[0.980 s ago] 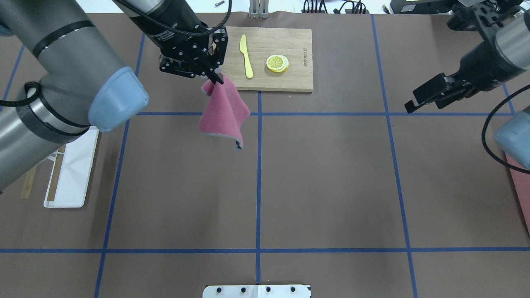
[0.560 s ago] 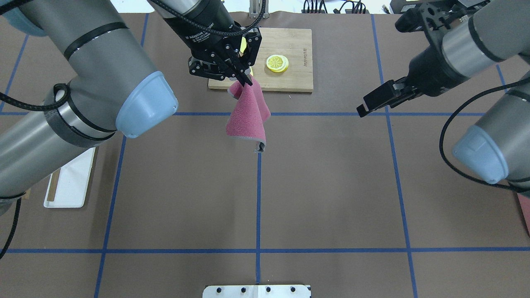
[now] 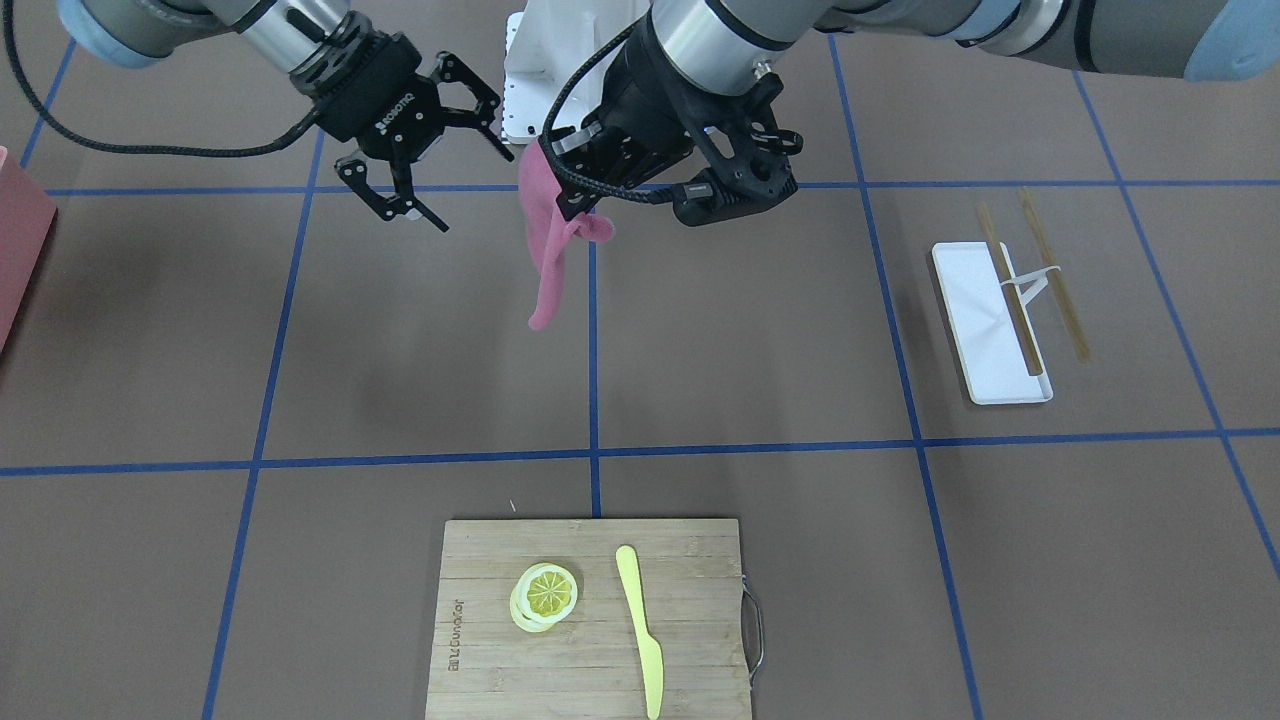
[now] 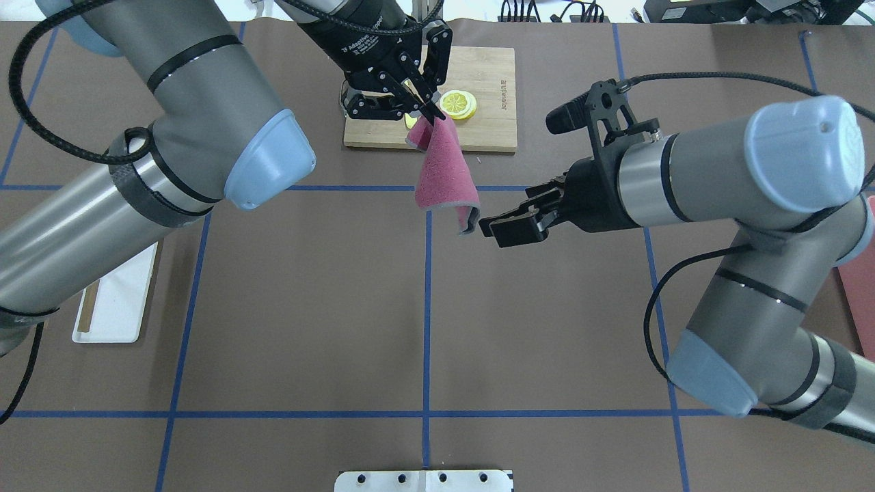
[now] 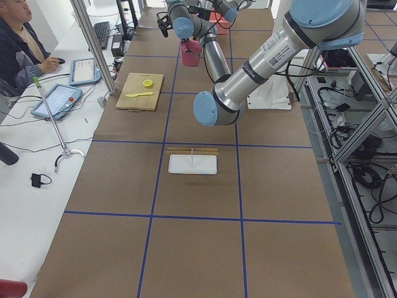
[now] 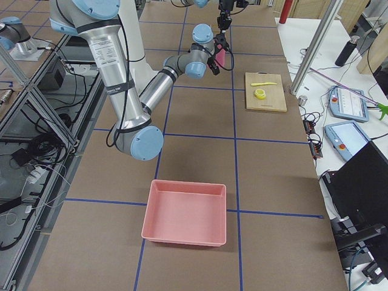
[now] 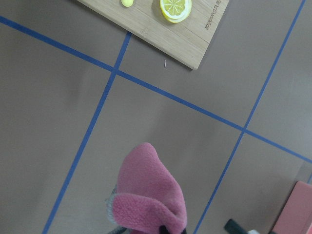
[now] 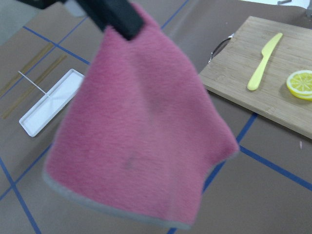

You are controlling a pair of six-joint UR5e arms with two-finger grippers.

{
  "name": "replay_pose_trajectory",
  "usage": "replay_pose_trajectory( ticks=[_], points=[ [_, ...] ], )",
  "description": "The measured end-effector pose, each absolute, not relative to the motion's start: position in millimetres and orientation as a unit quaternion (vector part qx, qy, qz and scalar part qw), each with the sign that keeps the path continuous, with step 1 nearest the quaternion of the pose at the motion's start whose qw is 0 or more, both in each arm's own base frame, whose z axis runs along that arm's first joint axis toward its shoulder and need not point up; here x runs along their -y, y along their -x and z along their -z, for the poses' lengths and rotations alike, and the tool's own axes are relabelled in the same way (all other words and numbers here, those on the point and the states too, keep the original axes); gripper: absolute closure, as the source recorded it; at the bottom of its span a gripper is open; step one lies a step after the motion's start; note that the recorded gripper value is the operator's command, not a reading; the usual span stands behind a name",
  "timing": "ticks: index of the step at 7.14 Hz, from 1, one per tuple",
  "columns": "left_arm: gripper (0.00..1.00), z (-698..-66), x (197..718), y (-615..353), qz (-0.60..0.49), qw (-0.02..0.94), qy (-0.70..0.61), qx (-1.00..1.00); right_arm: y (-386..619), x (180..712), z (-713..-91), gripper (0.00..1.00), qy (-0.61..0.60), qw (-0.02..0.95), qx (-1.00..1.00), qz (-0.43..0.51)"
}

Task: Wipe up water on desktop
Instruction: 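Grasp the hanging pink cloth with the right gripper below the left gripper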

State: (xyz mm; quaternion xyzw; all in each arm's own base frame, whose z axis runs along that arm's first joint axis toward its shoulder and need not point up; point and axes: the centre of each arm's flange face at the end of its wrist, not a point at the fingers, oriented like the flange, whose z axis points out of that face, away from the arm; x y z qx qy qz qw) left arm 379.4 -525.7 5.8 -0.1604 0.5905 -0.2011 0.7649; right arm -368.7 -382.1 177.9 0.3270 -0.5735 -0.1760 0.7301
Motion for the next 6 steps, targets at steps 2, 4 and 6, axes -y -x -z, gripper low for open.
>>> replay_pose_trajectory(
  ticks=[2, 4, 6],
  points=[
    [1.0, -4, 528, -380, 0.234, 0.748, 0.182, -0.593, 397, 354, -168, 0.1, -0.383, 0.709, 0.578, 0.129],
    [1.0, -4, 525, -376, 0.246, 0.742, 0.19, -0.594, 396, 350, -165, 0.1, -0.422, 0.698, 0.572, 0.092],
    [1.0, -2, 521, -372, 0.254, 0.737, 0.197, -0.595, 390, 357, -166, 0.1, -0.452, 0.698, 0.552, 0.06]
  ],
)
